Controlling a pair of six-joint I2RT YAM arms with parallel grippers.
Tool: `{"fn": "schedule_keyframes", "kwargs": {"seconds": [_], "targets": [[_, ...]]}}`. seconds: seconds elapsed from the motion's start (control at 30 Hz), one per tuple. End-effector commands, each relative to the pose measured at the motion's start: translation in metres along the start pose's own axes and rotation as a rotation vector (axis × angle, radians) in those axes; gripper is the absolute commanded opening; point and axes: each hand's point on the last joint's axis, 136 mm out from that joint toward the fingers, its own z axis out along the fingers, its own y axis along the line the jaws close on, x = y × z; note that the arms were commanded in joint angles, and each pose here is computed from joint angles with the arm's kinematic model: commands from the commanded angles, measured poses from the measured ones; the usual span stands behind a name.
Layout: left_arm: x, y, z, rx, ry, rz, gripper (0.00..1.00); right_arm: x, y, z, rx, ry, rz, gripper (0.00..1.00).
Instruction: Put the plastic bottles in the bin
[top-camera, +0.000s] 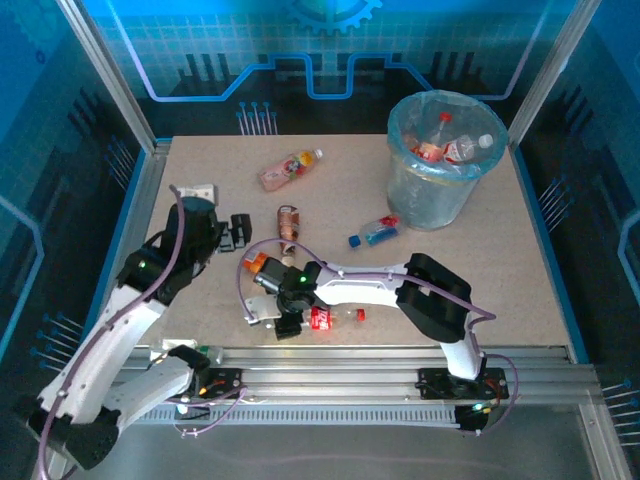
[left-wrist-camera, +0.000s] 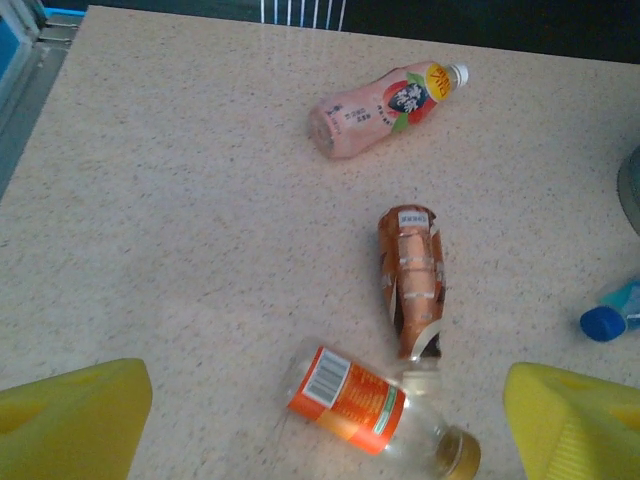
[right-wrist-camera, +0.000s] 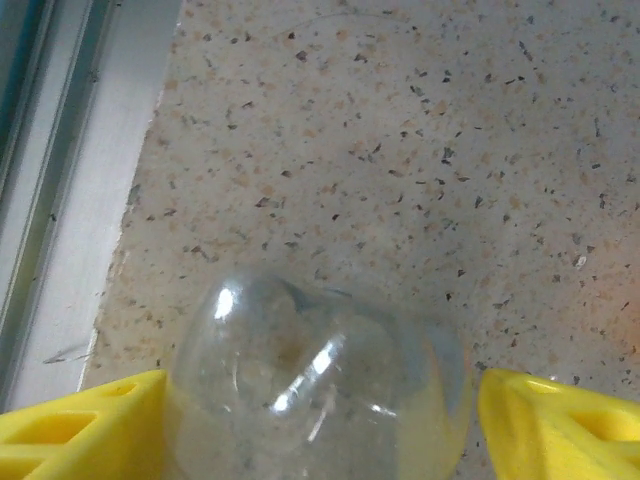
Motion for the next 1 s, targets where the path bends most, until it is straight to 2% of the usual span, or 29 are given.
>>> {"fn": "schedule_keyframes", "kwargs": {"seconds": [0.0,0.2,0.37,0.47,0.6,0.7,0.8,0.87,0.97], "targets": [[-0.032,-0.019,0.005,0.119,-0.07,-0.031,0.92,-0.006,-0.011,0.003,0.007,-0.014,0.021,0.75],[-0.064,-0.026,0.026,0.158,-0.101,-0.035,0.92,-0.017,-0.013,-0.01,-0.006,-0.057,0.048,0.57],[-0.11,-0.043,0.037,0.207,-0.151,0.041,0.91,-0.033,-0.018,-0.045,-0.015,-0.182,0.109,0.53],[-0.14,-0.053,0.04,0.224,-0.186,0.081,0.91,-0.035,-0.023,-0.06,0.016,-0.218,0.126,0.52],[-0.159,-0.07,0.04,0.291,-0.19,0.081,0.89,-0.034,-0.027,-0.084,0.053,-0.251,0.16,0.5],[-0.158,-0.08,0.043,0.346,-0.181,0.073,0.89,-0.04,-0.033,-0.121,0.09,-0.329,0.194,0.49],[-0.153,-0.09,0.048,0.374,-0.158,0.07,0.88,-0.048,-0.044,-0.175,0.145,-0.452,0.238,0.47],[-0.151,-0.101,0.046,0.392,-0.155,0.092,0.88,-0.048,-0.055,-0.215,0.212,-0.524,0.264,0.45],[-0.148,-0.126,0.04,0.428,-0.16,0.153,0.88,-0.037,-0.08,-0.284,0.399,-0.601,0.287,0.43]]}}
